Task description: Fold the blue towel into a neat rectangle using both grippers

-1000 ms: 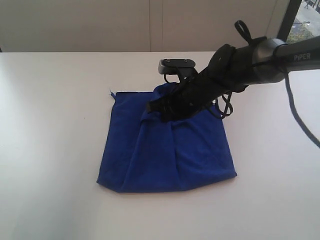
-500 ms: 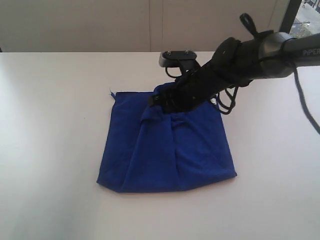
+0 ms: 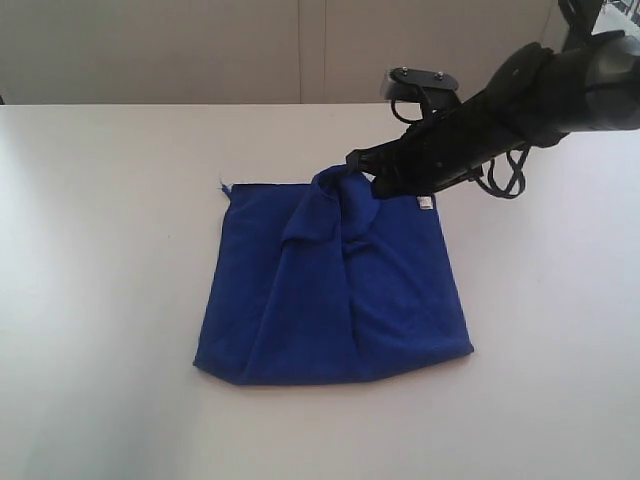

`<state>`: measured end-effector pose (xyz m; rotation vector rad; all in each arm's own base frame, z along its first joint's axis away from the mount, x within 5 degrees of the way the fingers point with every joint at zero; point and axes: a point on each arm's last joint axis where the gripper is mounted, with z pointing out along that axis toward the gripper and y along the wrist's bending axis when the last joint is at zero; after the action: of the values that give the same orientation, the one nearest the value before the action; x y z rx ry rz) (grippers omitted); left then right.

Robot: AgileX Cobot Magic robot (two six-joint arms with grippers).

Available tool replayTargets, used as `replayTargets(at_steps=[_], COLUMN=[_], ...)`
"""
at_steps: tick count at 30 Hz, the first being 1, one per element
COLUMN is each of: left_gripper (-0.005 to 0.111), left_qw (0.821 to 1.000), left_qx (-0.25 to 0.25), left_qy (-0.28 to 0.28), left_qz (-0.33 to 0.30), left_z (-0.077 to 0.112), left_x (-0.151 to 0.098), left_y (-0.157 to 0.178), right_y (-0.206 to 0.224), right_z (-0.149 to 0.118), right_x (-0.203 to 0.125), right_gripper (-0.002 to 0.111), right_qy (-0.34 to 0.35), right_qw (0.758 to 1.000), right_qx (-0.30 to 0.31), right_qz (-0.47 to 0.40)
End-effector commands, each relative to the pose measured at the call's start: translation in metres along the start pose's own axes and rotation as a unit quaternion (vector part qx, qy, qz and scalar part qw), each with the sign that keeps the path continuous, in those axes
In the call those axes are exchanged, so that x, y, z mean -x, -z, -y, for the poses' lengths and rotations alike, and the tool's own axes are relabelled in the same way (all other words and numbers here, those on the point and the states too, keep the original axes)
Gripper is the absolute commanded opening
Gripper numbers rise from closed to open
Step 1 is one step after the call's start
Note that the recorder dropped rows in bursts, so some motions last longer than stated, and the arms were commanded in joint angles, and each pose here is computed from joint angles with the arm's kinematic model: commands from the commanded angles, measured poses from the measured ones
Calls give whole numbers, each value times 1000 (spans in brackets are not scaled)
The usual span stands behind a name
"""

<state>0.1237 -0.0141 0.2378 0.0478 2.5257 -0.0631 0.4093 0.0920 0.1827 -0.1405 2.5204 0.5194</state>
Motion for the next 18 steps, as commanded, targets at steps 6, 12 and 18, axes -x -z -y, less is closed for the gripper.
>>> replayTargets(at_steps=[6,12,18], left_gripper=[0,0,0], left_qw=[1000,1000,1000], left_qx=[-2,-2,-2], left_qy=[7,7,7], left_qz=[4,4,4], left_z=[0,0,0], left_x=[1,1,1], left_y=[2,2,2], right_y=[-7,5,17], right_z=[7,23,44], right_x=[-6,-10,-18], right_gripper=[0,0,0], right_qy=[-11,-34,-61], right_qw=[1000,997,996], right_qx=[3,19,8], right_qz=[-23,-61,-68])
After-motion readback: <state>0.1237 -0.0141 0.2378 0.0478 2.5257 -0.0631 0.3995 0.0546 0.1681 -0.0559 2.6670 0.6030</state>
